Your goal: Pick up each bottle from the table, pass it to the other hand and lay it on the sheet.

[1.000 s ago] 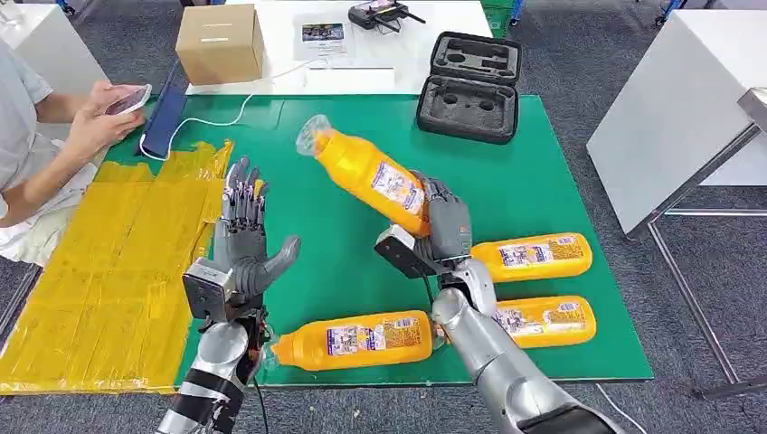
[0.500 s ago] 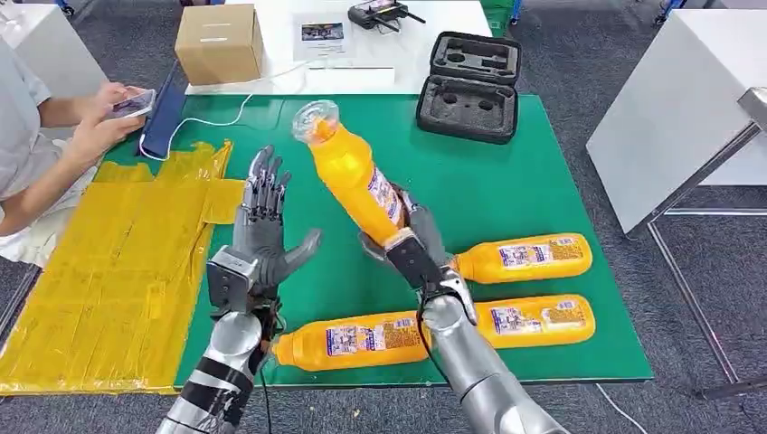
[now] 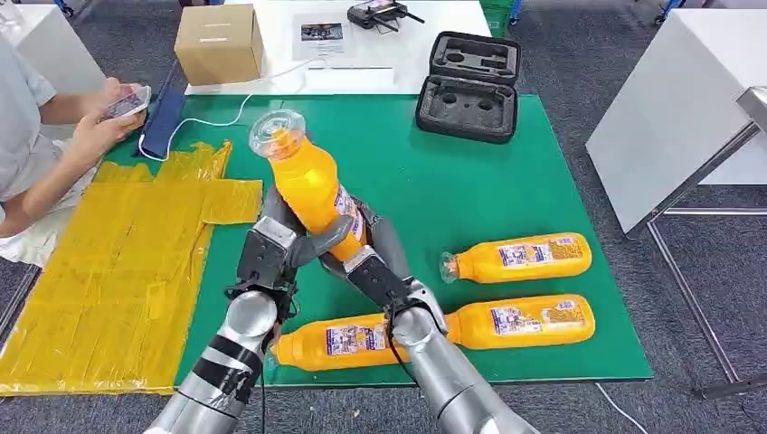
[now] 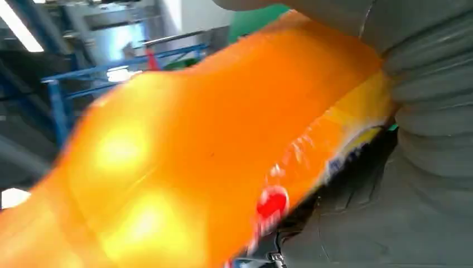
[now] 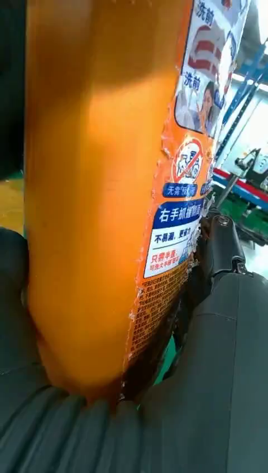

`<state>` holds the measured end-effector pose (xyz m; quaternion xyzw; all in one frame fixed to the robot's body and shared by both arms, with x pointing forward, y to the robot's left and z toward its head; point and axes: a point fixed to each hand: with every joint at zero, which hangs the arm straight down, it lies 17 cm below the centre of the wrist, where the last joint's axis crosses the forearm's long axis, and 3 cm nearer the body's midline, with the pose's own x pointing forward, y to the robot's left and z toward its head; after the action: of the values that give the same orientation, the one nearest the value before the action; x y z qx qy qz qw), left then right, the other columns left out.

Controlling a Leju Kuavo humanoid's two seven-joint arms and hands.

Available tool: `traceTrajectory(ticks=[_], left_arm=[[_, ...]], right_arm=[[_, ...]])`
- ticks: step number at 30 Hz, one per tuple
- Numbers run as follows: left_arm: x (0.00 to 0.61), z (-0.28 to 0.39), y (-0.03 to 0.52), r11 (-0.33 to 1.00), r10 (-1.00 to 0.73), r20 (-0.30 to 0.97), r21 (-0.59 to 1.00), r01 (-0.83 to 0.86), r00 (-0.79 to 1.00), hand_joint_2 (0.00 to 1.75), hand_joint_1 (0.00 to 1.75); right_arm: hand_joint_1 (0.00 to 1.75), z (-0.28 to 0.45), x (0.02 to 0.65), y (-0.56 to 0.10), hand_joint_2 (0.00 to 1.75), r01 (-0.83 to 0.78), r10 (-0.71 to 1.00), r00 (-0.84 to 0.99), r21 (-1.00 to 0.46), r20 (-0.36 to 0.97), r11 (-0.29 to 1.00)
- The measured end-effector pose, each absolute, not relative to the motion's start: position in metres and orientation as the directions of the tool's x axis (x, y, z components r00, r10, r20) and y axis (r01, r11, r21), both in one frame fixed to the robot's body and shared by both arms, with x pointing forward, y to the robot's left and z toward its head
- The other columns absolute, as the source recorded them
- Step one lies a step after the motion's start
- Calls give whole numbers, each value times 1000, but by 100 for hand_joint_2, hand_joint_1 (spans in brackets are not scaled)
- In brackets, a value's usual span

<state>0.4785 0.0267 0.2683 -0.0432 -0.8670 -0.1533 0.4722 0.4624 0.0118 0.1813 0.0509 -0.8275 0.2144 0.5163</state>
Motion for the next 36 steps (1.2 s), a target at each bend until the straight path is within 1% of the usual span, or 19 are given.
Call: traceTrajectory(ticks=[3, 6, 7, 8, 9, 10, 17, 33, 36], left_arm=[[491, 253, 22, 941, -79, 863, 230, 249, -499, 175, 0], [499, 244, 19, 933, -96, 874, 246, 262, -477, 175, 0], [502, 240, 18, 930, -105, 878, 253, 266, -467, 175, 112], [504, 237, 17, 927, -112, 880, 260, 269, -462, 175, 175], [505, 235, 16, 926, -115, 882, 262, 273, -456, 175, 175], [506, 234, 16, 927, -107, 885, 253, 277, -452, 175, 175], [511, 233, 25, 947, -41, 899, 174, 271, -435, 175, 175], [516, 235, 42, 966, -8, 902, 118, 230, -431, 175, 175], [517, 239, 46, 971, -18, 897, 120, 205, -442, 175, 175]], right_arm=[[175, 179, 461, 15, 175, -307, 144, -459, -308, 877, 900], [169, 175, 462, 14, 175, -301, 152, -448, -309, 881, 902], [173, 174, 462, 14, 175, -299, 153, -442, -306, 884, 904], [171, 172, 463, 13, 175, -299, 154, -435, -304, 887, 905], [169, 171, 463, 13, 175, -300, 154, -431, -302, 889, 905], [173, 170, 463, 13, 175, -300, 155, -430, -303, 890, 905], [173, 170, 466, 16, 175, -302, 167, -434, -317, 885, 899], [175, 170, 465, 20, 175, -308, 170, -440, -326, 882, 894], [175, 169, 465, 21, 175, -325, 138, -415, -288, 899, 901]])
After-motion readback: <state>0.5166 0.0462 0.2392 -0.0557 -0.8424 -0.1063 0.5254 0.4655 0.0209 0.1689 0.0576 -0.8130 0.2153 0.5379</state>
